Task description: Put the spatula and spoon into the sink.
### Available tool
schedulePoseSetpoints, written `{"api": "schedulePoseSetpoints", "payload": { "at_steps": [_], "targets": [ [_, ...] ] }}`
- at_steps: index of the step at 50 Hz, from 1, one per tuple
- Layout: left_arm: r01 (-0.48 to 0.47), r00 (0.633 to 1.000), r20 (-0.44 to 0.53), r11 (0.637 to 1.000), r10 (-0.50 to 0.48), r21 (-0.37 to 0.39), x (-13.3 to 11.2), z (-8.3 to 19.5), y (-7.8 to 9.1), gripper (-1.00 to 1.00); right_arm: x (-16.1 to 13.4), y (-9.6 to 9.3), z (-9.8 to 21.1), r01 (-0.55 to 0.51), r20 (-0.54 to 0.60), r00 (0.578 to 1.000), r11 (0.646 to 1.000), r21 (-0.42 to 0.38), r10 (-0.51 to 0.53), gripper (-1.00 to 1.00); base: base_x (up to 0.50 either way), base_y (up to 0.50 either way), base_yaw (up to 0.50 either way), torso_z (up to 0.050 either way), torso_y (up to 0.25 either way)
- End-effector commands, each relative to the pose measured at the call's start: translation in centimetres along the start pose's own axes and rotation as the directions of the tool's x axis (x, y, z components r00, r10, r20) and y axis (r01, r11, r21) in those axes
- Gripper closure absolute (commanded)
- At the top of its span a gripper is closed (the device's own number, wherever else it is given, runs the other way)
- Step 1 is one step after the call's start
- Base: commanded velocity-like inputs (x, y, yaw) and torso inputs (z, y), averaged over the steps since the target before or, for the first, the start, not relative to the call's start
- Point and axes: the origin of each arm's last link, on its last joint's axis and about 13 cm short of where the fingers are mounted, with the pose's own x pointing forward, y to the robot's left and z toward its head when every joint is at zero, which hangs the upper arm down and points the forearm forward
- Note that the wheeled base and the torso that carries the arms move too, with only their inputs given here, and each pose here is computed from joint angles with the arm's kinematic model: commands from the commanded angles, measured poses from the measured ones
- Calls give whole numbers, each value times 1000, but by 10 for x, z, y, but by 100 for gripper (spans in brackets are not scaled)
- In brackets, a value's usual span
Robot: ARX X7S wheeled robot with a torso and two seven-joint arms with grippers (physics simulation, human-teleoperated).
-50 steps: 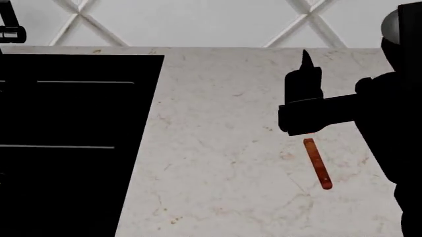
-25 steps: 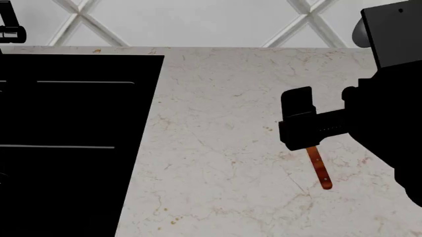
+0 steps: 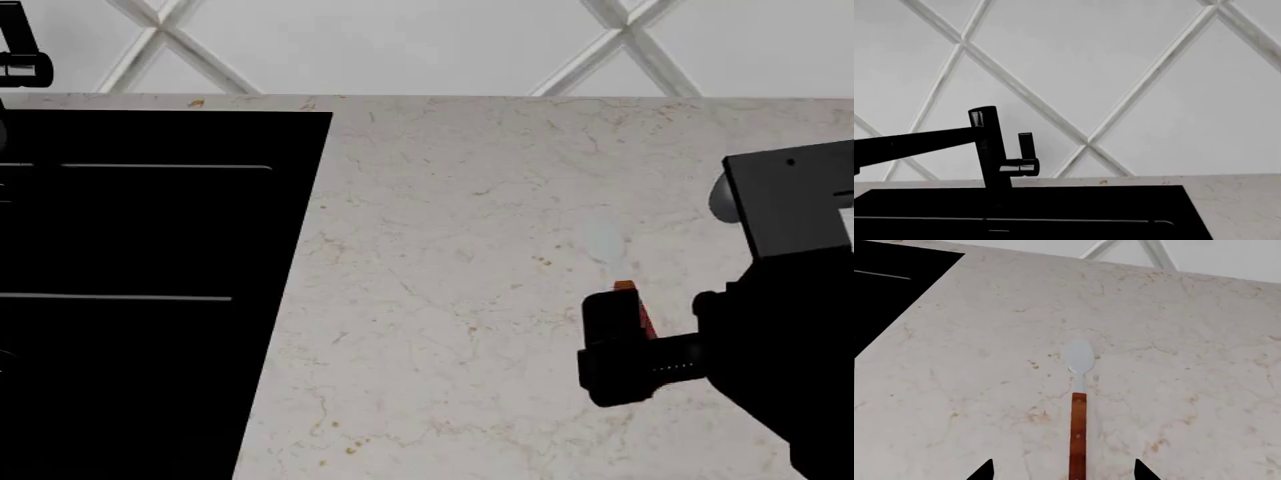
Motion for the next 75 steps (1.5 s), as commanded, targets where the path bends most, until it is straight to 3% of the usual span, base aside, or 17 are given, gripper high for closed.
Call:
{"api": "schedulePoseSetpoints", "payload": {
  "at_steps": [1, 16, 34, 53, 54, 68, 75],
  "targets": [
    [-2, 1000, -7, 1000, 2, 3, -1, -2, 0, -100, 14, -5, -23, 13, -46, 999, 999, 47, -10, -100, 0, 0, 0, 0, 0],
    [-3, 1000, -12, 1000, 3, -3, -2, -4, 1, -100, 35, -12, -33, 46, -77, 996, 998, 31, -43, -100, 0, 0, 0, 0, 0],
    [-8, 1000, -19, 1000, 8, -10, -2, -7, 4, -100, 62, -6, -43, 30, -168, 985, 999, 14, -27, -100, 0, 0, 0, 0, 0],
    [-10, 1000, -28, 1000, 10, -19, -5, -11, 5, -100, 60, -4, -55, 25, -231, 973, 999, 43, -15, -100, 1, 0, 1, 0, 0],
    [-11, 1000, -29, 1000, 11, -20, -5, -11, 6, -100, 58, -4, -53, 41, -185, 982, 998, 36, -34, 100, 0, 0, 0, 0, 0],
    [-15, 999, -31, 1000, 14, -25, -3, -13, 7, -100, 53, -6, -38, 99, -97, 989, 991, -95, -108, 100, 1, 0, 0, 0, 0],
    [-3, 1000, -9, 1000, 3, -14, -5, -9, 6, -100, 32, -6, -2, 145, 42, 989, 976, -164, -140, 100, 0, 0, 0, 0, 0]
  ]
}}
